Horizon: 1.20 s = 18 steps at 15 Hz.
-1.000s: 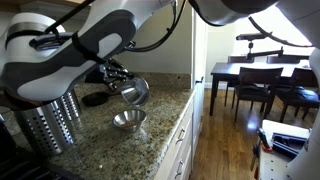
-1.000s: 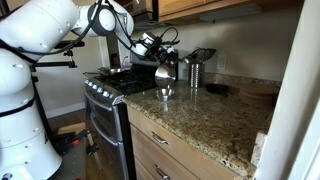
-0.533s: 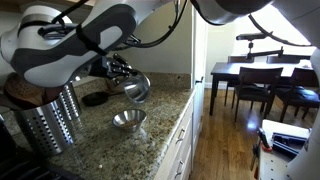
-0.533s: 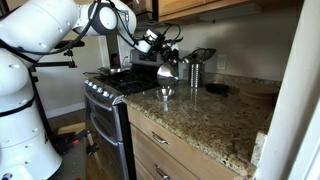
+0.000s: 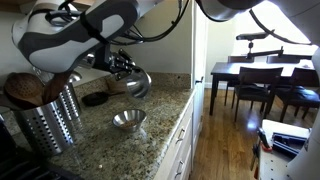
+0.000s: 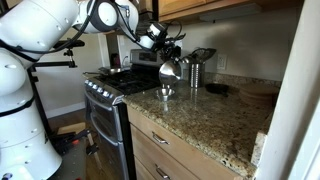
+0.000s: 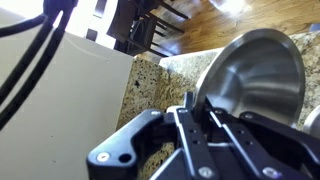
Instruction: Transfer the contents in the right silver bowl to the left bowl
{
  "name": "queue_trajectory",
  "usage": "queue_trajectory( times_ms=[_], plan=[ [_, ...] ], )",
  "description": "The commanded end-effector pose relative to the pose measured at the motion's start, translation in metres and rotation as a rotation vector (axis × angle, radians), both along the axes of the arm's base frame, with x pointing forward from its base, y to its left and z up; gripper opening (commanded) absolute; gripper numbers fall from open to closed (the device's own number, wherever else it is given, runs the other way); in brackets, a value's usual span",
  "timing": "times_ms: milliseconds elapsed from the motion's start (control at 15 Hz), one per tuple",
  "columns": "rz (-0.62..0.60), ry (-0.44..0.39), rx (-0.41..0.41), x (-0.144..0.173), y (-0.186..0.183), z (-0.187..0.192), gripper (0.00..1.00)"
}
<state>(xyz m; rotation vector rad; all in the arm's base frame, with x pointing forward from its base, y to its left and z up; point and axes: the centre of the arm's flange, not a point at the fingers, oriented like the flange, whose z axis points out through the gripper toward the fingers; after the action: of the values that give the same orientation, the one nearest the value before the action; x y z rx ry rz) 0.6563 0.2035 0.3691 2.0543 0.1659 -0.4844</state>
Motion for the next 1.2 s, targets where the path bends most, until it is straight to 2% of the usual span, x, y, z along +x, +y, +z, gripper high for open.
queue_trajectory(
  times_ms=[0, 467, 1133],
  plan=[
    [-0.077, -0.055, 0.038, -0.022, -0.022, 0.02, 0.08],
    [-0.201, -0.138, 0.106, -0.033, -0.057, 0.033, 0.08],
    [-0.335, -0.189, 0.172, -0.049, -0.119, 0.023, 0.08]
  ],
)
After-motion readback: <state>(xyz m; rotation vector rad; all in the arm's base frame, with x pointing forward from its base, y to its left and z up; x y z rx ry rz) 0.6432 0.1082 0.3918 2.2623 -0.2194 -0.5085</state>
